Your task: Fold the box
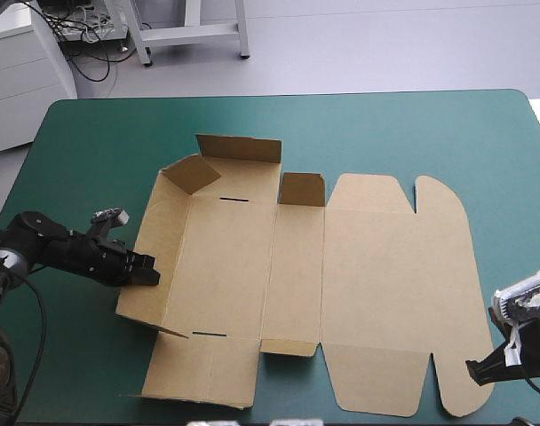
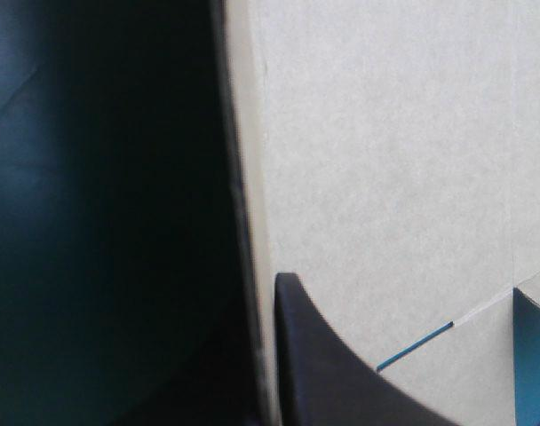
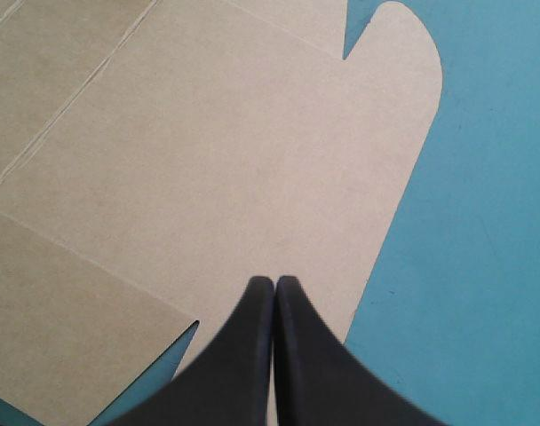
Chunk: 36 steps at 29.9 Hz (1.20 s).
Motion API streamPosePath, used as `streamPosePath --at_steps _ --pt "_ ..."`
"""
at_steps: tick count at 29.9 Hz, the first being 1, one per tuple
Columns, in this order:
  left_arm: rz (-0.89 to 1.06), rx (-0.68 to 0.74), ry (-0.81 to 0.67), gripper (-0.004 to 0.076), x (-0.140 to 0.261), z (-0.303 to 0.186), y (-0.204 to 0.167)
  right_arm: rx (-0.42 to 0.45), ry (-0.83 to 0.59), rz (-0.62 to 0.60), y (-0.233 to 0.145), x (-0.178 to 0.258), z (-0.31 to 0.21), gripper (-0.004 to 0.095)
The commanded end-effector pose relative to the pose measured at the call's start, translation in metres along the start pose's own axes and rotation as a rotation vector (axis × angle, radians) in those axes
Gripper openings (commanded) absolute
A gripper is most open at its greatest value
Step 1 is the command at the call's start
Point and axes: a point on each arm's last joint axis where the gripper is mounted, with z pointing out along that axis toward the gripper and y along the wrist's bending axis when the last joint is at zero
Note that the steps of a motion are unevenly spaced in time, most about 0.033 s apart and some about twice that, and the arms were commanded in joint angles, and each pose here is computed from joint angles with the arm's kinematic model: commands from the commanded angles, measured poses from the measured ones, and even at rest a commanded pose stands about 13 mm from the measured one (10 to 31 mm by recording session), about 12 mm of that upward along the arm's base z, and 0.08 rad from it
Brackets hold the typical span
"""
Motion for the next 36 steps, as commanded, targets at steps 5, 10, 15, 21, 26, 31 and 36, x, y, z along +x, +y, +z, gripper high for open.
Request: streamPosePath --at_steps 5,10,15,21,26,31,36 --pt "0.228 -0.077 -0.101 -0.0032 -0.044 -0.028 -0.061 0.020 -0.065 -0.011 -0.002 -0.009 -0.003 -0.0018" --pt "0.405 -0.277 -0.150 -0.0032 -0.072 -0.056 -0.108 0.020 -0.065 -0.011 -0.002 -0.009 -0.003 -0.0018" --pt "0.610 -0.480 -0.222 -0.0032 -0.085 -0.083 -0.159 0.022 -0.065 -0.012 -0.003 -0.009 -0.003 -0.0018" --pt "0.824 -0.644 -0.342 -0.0032 -0.089 -0.105 -0.211 0.022 -0.065 -0.012 -0.003 -0.009 -0.003 -0.0018" --pt "0.981 -0.732 -0.412 -0.0032 -0.086 -0.103 -0.241 0.022 -0.065 -0.012 -0.003 -0.009 -0.003 -0.0018" --pt "1.155 -0.816 -0.395 -0.0032 -0.083 -0.086 -0.262 0.022 -0.065 -0.012 -0.003 -0.009 -0.003 -0.0018" --pt "1.275 -0.900 -0.411 -0.0032 -0.087 -0.069 -0.275 0.017 -0.065 -0.010 -0.002 -0.009 -0.003 -0.0018"
